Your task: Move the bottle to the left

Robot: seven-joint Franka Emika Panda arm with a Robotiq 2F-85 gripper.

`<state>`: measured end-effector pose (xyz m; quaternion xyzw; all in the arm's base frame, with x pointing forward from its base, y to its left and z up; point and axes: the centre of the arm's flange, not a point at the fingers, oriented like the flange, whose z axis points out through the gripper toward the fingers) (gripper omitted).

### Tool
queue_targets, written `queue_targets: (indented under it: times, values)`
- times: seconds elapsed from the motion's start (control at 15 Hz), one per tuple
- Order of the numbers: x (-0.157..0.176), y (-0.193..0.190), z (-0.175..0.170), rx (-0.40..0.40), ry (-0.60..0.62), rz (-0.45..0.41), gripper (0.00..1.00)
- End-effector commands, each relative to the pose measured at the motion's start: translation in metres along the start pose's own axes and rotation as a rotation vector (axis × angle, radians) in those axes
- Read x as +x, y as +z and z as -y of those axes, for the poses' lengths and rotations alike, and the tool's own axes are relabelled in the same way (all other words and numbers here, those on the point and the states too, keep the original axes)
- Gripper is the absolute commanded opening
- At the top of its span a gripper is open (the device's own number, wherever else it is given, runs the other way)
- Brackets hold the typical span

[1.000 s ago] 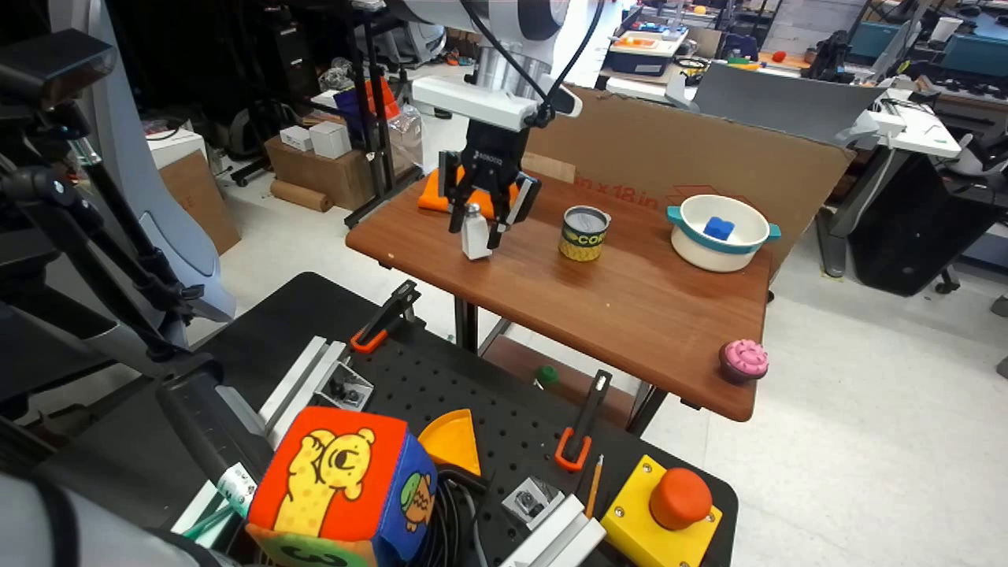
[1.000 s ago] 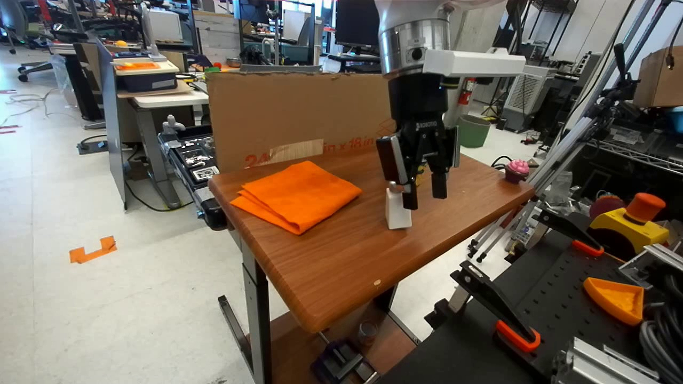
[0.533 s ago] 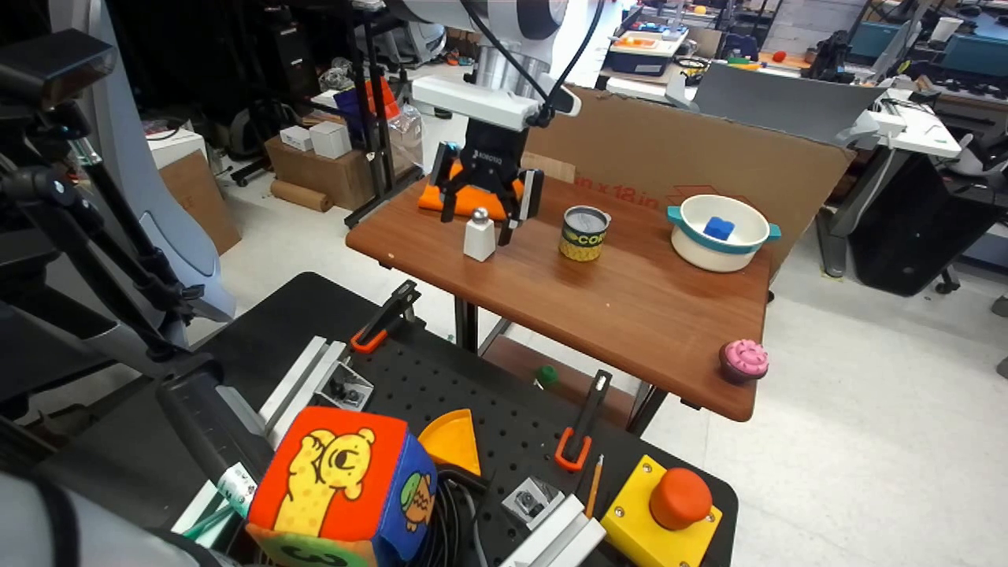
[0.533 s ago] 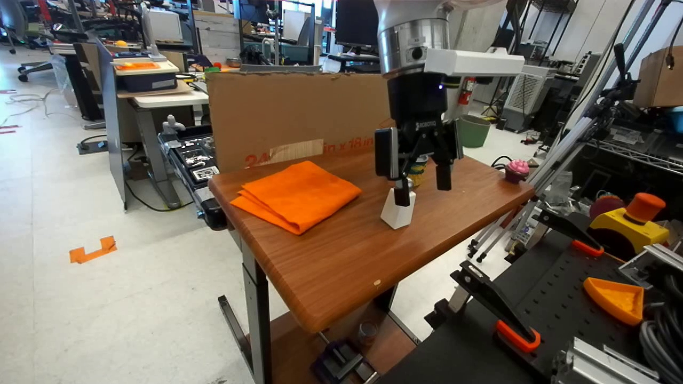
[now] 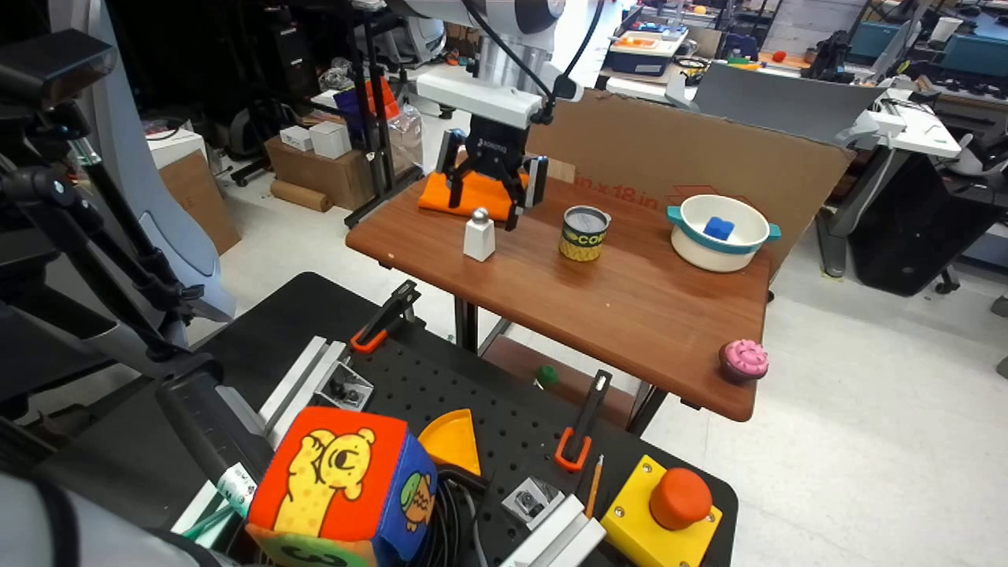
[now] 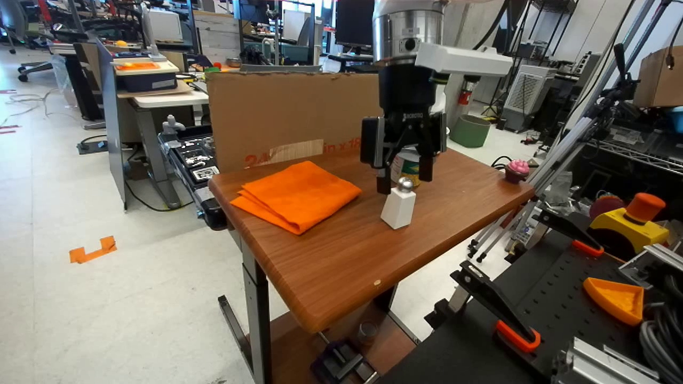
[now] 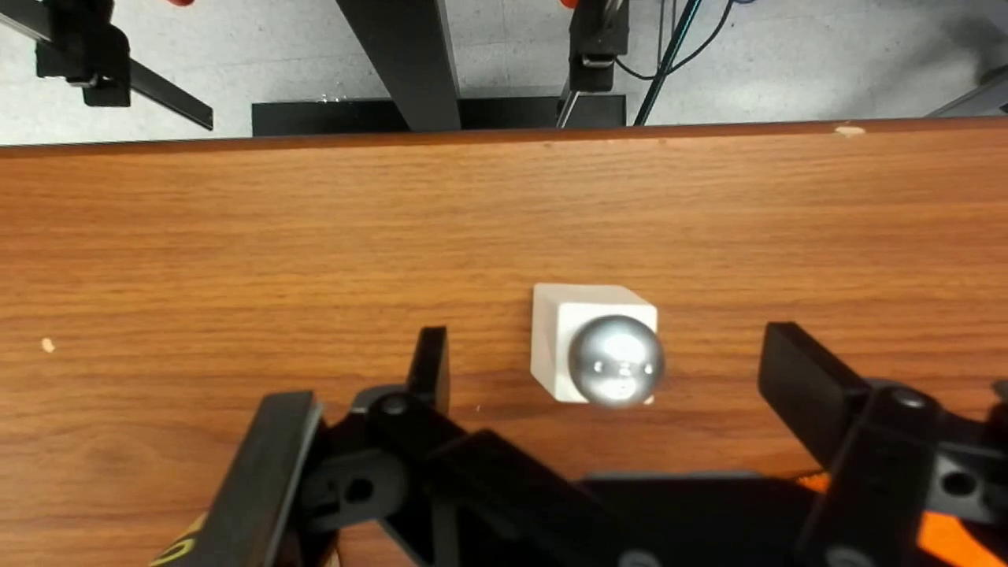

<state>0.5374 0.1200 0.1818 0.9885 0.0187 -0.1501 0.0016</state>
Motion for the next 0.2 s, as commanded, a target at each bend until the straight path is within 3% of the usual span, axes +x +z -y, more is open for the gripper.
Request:
queue_targets:
  times: [0.0, 0.13]
  values:
    - [0.0000, -0.0001, 0.0000, 0.000, 0.000, 0.000, 1.00]
    - [0.0000, -0.0001, 0.0000, 0.000, 0.000, -0.001, 1.00]
